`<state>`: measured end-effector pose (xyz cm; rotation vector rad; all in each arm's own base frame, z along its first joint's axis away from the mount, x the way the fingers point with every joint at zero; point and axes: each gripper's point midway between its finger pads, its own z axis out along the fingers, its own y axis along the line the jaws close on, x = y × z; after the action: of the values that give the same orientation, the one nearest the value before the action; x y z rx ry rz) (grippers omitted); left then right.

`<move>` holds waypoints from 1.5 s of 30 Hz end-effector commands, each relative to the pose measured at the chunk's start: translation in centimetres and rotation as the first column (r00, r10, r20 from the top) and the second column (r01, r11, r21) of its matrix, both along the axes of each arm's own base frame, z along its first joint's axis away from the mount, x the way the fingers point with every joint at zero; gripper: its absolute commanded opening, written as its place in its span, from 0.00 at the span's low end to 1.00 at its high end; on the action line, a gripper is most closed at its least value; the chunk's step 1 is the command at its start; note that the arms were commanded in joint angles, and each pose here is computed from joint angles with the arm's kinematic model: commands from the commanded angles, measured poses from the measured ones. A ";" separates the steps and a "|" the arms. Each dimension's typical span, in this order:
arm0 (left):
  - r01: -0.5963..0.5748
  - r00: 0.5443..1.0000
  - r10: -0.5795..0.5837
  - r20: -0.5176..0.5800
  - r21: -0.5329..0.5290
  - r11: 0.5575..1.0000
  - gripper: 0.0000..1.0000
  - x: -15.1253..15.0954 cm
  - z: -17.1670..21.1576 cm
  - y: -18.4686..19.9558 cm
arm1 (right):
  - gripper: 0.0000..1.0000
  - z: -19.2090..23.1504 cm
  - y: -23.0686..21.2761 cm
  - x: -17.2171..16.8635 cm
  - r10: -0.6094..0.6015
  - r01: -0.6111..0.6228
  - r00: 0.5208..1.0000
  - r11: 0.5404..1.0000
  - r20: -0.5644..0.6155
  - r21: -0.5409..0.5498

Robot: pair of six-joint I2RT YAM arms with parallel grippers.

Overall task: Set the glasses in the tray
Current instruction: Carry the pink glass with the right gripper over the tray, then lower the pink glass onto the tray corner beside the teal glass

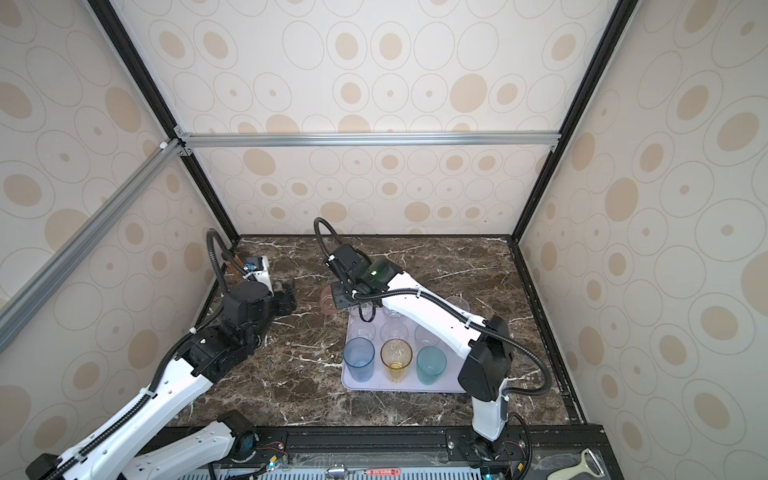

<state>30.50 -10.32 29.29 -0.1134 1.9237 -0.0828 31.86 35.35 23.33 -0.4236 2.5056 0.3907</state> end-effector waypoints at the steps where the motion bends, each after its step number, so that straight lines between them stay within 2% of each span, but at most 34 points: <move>1: 0.014 0.999 -0.015 0.033 0.010 1.000 0.71 0.3 1.4 -2.1 | 0.01 2.6 -3.0 0.4 -0.058 0.057 0.996 0.998 0.067 0.020; 11: 0.244 0.969 -0.246 0.027 0.057 0.968 0.73 0.3 1.0 -12.6 | 0.01 3.8 -13.6 -0.7 -0.232 0.234 0.968 0.972 0.092 -0.018; 17: 0.374 0.926 -0.376 0.026 0.041 0.926 0.73 -0.2 0.3 -17.4 | 0.00 3.7 -21.8 -3.4 -0.357 0.361 0.932 0.931 0.067 -0.056; 20: 0.425 0.904 -0.426 0.016 0.045 0.904 0.73 -0.2 -0.1 -18.9 | 0.00 2.9 -25.0 -5.5 -0.400 0.401 0.916 0.909 0.038 -0.109; 27: 0.453 0.890 -0.456 0.017 0.087 0.887 0.77 -0.3 -0.9 -19.2 | 0.00 1.0 -31.6 -10.3 -0.519 0.504 0.855 0.837 -0.019 -0.212; 32: 0.439 0.896 -0.444 0.009 0.131 0.889 0.79 -0.3 -1.4 -18.6 | 0.00 -0.9 -34.4 -13.3 -0.594 0.554 0.801 0.781 -0.074 -0.288; 39: 0.409 0.910 -0.414 0.018 0.115 0.905 0.81 0.2 -1.8 -16.7 | 0.00 -4.0 -35.0 -16.3 -0.644 0.579 0.749 0.751 -0.159 -0.317; 45: 0.402 0.914 -0.405 0.013 0.098 0.910 0.81 0.4 -2.3 -15.7 | 0.00 -7.3 -34.6 -16.7 -0.677 0.618 0.710 0.731 -0.193 -0.290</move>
<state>30.67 -26.50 25.76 0.3746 1.9220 -0.2505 15.35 0.57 16.96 0.4244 2.7870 -0.1427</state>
